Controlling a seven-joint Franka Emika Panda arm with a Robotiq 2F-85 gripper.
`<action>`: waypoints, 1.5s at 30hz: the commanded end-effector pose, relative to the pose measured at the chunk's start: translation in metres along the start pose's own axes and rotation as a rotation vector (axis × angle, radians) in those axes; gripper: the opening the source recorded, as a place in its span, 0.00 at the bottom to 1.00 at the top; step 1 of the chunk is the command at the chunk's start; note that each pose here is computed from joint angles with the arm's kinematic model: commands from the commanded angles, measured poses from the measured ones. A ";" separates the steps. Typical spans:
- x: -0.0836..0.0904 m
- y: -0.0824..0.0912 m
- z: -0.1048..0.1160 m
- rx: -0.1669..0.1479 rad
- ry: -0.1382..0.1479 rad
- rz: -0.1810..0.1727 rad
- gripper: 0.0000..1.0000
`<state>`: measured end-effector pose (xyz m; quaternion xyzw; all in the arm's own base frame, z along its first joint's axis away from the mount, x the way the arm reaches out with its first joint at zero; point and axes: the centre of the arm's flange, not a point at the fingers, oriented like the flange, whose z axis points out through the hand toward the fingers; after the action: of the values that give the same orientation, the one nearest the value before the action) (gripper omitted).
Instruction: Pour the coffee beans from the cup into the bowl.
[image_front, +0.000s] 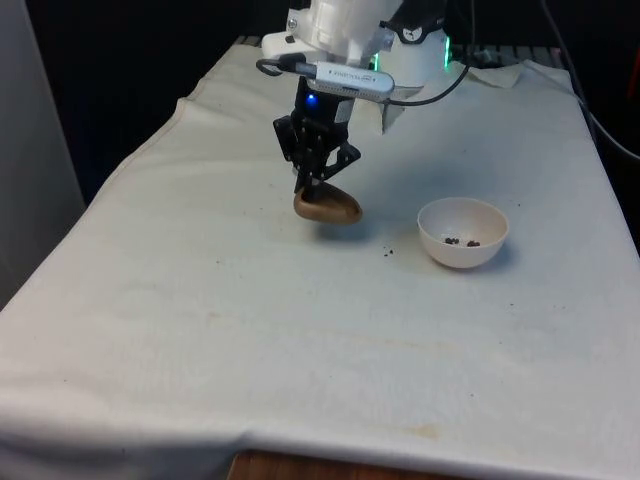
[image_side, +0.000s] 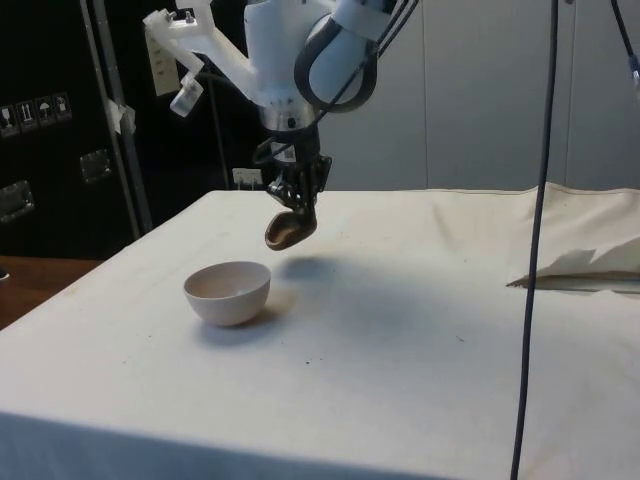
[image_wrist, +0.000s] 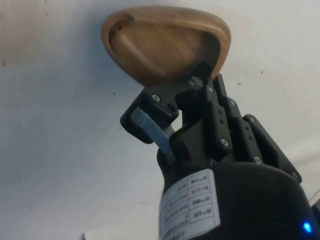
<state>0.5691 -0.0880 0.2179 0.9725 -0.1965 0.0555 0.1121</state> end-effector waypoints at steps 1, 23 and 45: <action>-0.001 0.000 0.001 0.018 -0.007 0.008 0.00; 0.001 0.027 0.018 0.068 -0.064 0.086 0.00; 0.004 0.044 0.035 0.138 -0.114 0.136 0.35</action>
<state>0.5575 -0.1375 0.1928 0.9639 -0.2638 0.0208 0.0293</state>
